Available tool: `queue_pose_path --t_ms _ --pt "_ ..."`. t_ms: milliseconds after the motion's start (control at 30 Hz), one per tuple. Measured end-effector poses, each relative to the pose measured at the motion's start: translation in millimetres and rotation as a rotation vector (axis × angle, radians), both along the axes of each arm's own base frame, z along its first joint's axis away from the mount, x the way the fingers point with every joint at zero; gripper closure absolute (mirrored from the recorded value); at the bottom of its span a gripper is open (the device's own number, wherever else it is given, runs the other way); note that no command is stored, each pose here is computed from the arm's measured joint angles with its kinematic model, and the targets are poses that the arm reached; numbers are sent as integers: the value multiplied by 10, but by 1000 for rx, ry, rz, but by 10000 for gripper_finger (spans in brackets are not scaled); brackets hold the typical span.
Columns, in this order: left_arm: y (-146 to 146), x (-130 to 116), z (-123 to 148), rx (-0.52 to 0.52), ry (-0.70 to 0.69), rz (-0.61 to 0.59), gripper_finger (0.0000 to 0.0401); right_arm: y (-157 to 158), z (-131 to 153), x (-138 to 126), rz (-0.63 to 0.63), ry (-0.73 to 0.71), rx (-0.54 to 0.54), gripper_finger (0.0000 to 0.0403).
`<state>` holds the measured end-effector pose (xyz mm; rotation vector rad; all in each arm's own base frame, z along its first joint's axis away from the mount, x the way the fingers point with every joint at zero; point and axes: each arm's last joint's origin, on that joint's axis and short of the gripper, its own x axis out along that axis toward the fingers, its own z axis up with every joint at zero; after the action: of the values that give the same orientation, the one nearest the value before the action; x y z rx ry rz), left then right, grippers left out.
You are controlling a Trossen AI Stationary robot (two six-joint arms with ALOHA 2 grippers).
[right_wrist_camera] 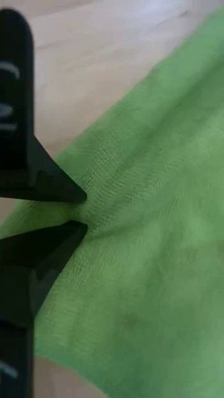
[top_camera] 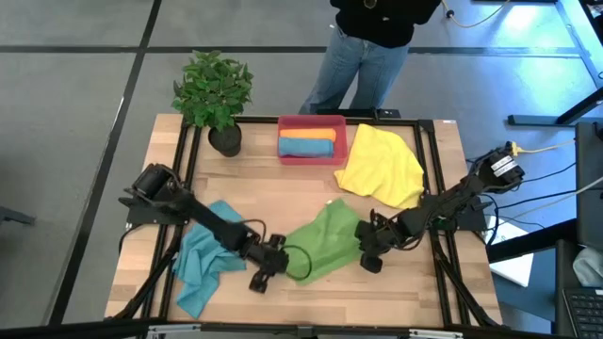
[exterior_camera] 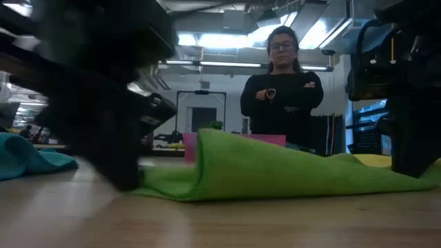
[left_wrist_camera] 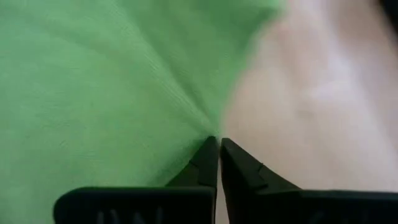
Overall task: Roll microfiber towels into tight, uniform cylinder then place into a basket
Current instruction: Fold the green towel
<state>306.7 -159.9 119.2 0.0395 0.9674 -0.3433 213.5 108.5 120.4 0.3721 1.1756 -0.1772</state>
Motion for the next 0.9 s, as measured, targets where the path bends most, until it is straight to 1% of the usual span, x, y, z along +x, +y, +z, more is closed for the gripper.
queue_pose_path --t_ms 67,100,133,200,267,333,433,533,600,667,733,800,900 --pt "-122 -40 8 -42 -18 -60 393 -47 35 12 51 43 -70 327" --pt "-169 -54 12 -33 -37 -75 392 -83 56 18 77 70 -104 327" --pt "-209 -54 34 -49 -40 -102 390 -110 83 29 107 97 -133 327" --pt "-224 -57 112 -26 -50 -95 386 -141 141 48 180 155 -182 327" --pt "-190 -39 198 10 -67 -59 383 -161 213 30 247 232 -224 327" --pt "-137 -51 295 56 -90 -38 379 -143 315 75 284 239 -242 327" --pt "-63 -17 468 110 -178 -28 377 -109 471 139 300 242 -249 326" --pt "71 56 598 211 -281 10 376 -7 643 284 302 127 -222 326" --pt "183 123 633 271 -327 33 376 73 716 371 309 19 -191 326" --pt "315 205 638 285 -347 33 376 165 752 479 312 -134 -145 326" --pt "465 315 602 261 -363 28 376 254 741 556 335 -252 -92 326" --pt "623 405 561 262 -379 34 376 332 653 593 355 -268 -71 326" --pt "839 533 576 286 -461 42 376 447 481 640 365 -256 -59 326"
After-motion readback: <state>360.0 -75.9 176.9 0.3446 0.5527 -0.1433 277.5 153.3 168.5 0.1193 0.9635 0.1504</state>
